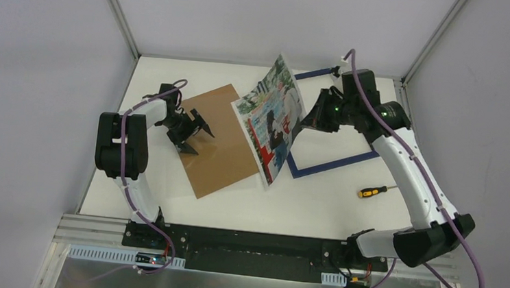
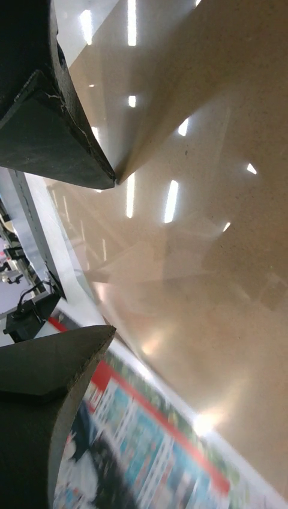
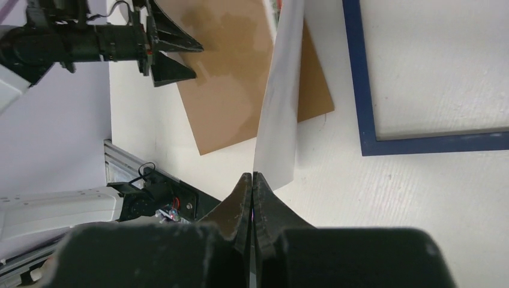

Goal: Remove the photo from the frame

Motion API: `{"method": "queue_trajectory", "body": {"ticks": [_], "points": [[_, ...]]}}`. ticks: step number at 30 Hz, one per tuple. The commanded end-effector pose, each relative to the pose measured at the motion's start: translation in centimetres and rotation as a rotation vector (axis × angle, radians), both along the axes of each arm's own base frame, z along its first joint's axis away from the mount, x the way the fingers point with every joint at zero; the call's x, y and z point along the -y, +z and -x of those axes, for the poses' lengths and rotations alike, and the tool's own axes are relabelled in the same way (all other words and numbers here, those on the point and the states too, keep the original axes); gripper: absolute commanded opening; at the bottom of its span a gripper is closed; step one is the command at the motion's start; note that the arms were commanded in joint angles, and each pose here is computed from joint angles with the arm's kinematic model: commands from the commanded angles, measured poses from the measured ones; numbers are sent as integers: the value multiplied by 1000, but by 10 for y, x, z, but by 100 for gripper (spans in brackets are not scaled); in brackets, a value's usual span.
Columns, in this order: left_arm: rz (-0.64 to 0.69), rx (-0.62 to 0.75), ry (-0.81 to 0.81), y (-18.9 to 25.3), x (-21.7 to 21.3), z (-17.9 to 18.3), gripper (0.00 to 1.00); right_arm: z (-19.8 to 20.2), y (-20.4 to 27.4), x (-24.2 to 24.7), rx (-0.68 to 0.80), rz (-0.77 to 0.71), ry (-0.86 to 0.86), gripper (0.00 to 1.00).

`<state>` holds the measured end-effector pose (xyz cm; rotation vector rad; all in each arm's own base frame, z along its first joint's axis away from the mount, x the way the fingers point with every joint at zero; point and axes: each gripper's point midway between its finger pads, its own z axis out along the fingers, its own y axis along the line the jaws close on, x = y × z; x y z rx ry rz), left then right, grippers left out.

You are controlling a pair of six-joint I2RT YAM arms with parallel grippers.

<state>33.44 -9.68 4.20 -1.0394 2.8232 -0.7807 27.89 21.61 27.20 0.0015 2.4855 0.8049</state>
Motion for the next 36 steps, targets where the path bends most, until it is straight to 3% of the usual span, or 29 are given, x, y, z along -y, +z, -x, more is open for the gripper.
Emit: {"method": "queue_trajectory", "body": {"ticks": [1, 9, 17, 23, 30, 32, 36], "points": [[0, 85, 11, 20, -1, -19, 87, 15, 64, 34, 183, 37, -63, 0], [48, 176, 13, 59, 9, -29, 87, 21, 118, 27, 310, -68, -44, 0], [47, 317, 37, 120, 11, -19, 86, -7, 121, -34, 289, -185, 49, 0], [14, 424, 26, 164, 7, 11, 86, -18, 138, -97, 271, -293, 161, 0], [-96, 711, 42, 253, -10, 48, 86, -25, 198, -164, 254, -512, 255, 0], [-122, 779, 54, 276, -14, 56, 87, -21, 230, -169, 283, -590, 271, 0], [-163, 924, 41, 319, -19, 69, 87, -19, 251, -174, 274, -705, 265, 0]]}}
